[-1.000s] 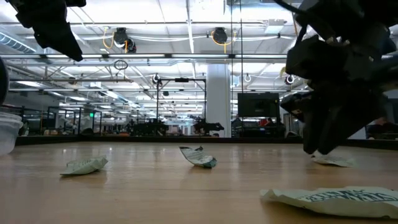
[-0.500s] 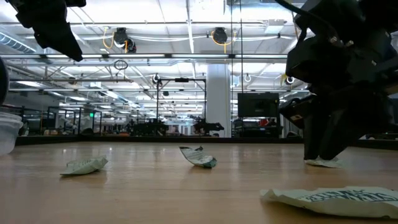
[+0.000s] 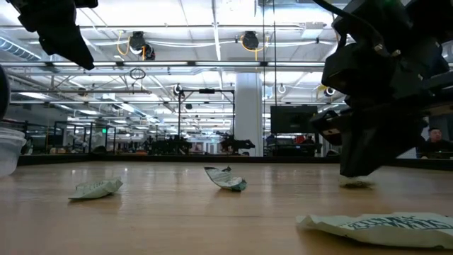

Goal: Pick and place items into bin
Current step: Put the green stevia packet into the right transparent bin

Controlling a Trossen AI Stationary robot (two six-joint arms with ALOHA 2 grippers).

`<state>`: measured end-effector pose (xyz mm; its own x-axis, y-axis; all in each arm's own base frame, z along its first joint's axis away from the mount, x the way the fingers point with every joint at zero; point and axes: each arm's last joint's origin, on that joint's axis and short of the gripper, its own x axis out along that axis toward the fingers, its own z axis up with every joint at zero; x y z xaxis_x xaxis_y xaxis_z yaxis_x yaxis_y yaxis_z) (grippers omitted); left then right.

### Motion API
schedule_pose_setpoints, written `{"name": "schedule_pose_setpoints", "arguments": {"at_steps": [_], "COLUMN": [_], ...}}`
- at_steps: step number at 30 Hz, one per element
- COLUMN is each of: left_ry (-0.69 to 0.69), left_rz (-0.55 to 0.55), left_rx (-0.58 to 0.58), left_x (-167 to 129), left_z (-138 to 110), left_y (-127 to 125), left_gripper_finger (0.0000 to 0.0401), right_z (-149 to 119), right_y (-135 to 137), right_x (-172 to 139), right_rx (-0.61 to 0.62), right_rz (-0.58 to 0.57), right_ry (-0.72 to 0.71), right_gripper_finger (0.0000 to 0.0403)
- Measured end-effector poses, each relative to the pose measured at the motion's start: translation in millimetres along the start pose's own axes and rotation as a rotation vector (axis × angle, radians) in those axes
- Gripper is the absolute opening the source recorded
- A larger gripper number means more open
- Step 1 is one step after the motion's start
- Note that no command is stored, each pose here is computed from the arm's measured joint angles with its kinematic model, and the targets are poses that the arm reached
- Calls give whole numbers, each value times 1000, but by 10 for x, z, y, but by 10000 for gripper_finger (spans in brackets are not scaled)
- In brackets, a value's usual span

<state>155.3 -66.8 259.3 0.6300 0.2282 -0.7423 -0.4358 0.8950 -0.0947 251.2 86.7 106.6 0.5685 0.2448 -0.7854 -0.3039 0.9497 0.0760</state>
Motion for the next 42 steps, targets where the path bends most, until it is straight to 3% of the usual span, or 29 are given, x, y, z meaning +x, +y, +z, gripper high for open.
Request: {"name": "schedule_pose_setpoints", "arguments": {"at_steps": [9,16,25,31,36,42], "left_ry": [0,0,0,0,0,-1], "left_rz": [0,0,0,0,0,1], "left_rx": [0,-1,0,-2,-1,-1], "left_x": [0,0,0,0,0,0], "left_z": [0,0,0,0,0,0], "left_y": [0,0,0,0,0,0], "left_gripper_finger": [120,120,120,120,120,120], "right_z": [47,204,6,-118,-267,-523], "right_y": [5,29,122,286,395,435], "right_x": [-56,-388,-985,-1314,-1350,-1178], "right_rx": [-4,5,286,536,625,707], "right_rz": [0,3,29,163,117,47], "right_ry": [-41,-151,6,69,202,351], "right_gripper_finger": [3,1,0,0,0,0]}}
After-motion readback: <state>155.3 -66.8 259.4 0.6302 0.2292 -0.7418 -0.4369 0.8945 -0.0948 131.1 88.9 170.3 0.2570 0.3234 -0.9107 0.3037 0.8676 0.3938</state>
